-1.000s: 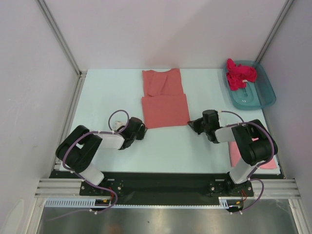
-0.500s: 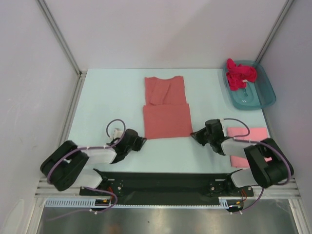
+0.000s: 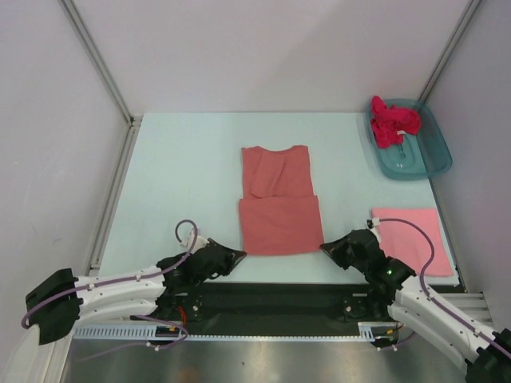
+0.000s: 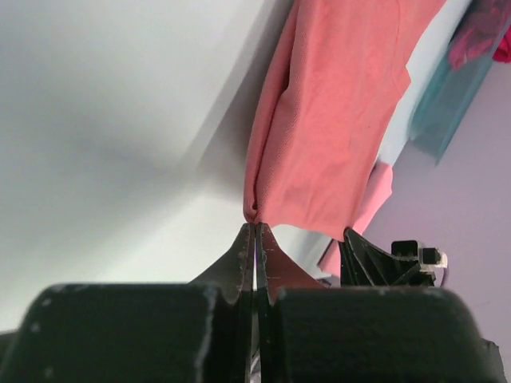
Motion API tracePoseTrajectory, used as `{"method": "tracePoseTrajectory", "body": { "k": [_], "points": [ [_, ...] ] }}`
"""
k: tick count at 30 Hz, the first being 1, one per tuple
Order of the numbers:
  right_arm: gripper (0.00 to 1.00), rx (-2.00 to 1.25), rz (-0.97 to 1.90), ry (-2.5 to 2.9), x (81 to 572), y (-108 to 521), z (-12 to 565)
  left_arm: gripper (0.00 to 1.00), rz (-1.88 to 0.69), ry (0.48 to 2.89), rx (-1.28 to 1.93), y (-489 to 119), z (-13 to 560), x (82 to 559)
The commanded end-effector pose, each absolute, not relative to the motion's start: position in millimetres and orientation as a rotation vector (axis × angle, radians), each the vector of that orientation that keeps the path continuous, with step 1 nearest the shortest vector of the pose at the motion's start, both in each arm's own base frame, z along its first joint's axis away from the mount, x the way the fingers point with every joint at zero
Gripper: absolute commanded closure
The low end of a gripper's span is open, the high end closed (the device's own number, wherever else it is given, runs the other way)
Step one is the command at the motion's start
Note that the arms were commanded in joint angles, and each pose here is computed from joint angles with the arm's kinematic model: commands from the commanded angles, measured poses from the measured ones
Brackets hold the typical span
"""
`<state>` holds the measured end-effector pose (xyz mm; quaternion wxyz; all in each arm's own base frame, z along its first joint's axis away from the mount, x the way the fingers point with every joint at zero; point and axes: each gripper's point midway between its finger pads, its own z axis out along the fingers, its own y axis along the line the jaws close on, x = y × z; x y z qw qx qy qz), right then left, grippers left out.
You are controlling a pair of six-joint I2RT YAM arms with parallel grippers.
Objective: Fold and stack the t-shirts
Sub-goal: Fold the tshirt
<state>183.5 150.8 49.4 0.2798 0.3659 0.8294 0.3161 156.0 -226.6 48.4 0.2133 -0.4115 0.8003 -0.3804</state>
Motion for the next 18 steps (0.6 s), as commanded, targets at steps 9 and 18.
{"method": "tracePoseTrajectory", "body": {
  "k": [9,18],
  "points": [
    [1.0,0.843,0.675,2.277,184.8,131.7,68.6,1.0,-0.925,2.139,-0.974,-224.8,81.8,169.5],
    [1.0,0.684,0.746,2.289,282.9,164.9,128.5,1.0,-0.908,1.987,-0.857,-223.1,167.5,262.2]
  ]
}}
